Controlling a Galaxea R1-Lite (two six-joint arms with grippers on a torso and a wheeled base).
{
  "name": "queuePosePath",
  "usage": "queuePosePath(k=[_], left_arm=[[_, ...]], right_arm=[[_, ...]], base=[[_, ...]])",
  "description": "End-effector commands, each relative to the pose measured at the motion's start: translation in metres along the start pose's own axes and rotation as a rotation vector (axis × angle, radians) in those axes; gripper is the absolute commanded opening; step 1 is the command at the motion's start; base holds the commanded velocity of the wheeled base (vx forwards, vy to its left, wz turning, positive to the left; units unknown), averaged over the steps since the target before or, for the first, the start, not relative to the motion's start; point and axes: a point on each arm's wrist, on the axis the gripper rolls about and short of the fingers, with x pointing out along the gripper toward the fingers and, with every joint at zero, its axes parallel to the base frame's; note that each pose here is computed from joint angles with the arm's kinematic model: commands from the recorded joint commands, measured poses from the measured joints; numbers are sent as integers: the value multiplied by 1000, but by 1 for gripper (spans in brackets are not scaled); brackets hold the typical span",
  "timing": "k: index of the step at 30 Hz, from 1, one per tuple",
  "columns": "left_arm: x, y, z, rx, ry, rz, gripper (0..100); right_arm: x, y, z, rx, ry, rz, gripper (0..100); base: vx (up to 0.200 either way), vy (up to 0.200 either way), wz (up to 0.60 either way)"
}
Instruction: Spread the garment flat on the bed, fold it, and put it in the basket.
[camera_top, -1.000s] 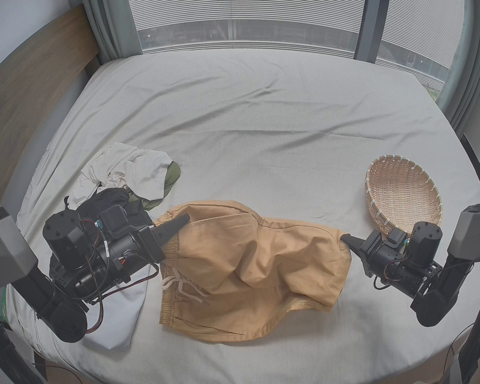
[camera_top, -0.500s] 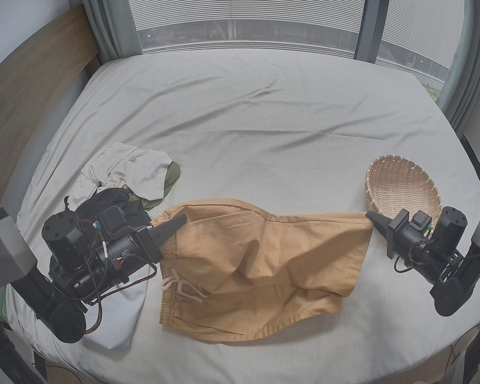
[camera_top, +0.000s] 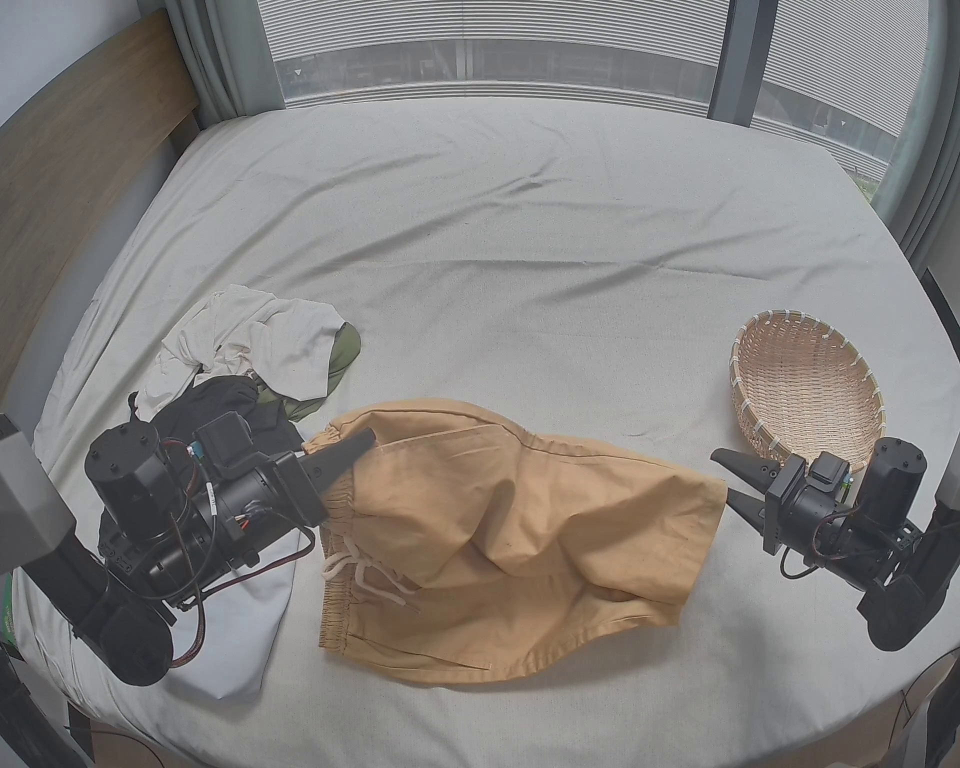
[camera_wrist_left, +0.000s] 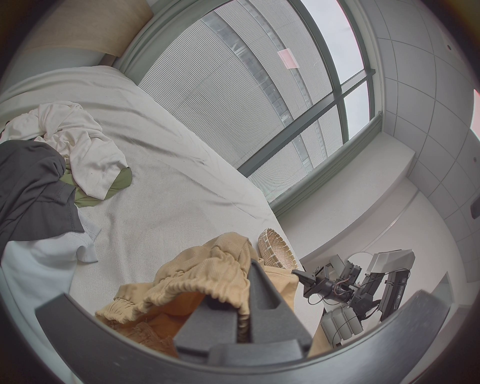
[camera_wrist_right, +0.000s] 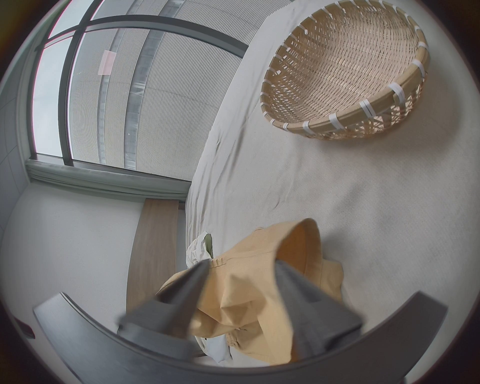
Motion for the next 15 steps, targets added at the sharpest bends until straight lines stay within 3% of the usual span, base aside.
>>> queuePosePath(k=[1,15], left_arm=[[0,1,-1,-3,5,3,0],[-1,0,0,0,-1,-1,0]], right_arm=[[8,-2,-1,-1,9,3,100],[46,-41,7,30,3,-62,100]], base=[[0,0,0],[0,0,0]])
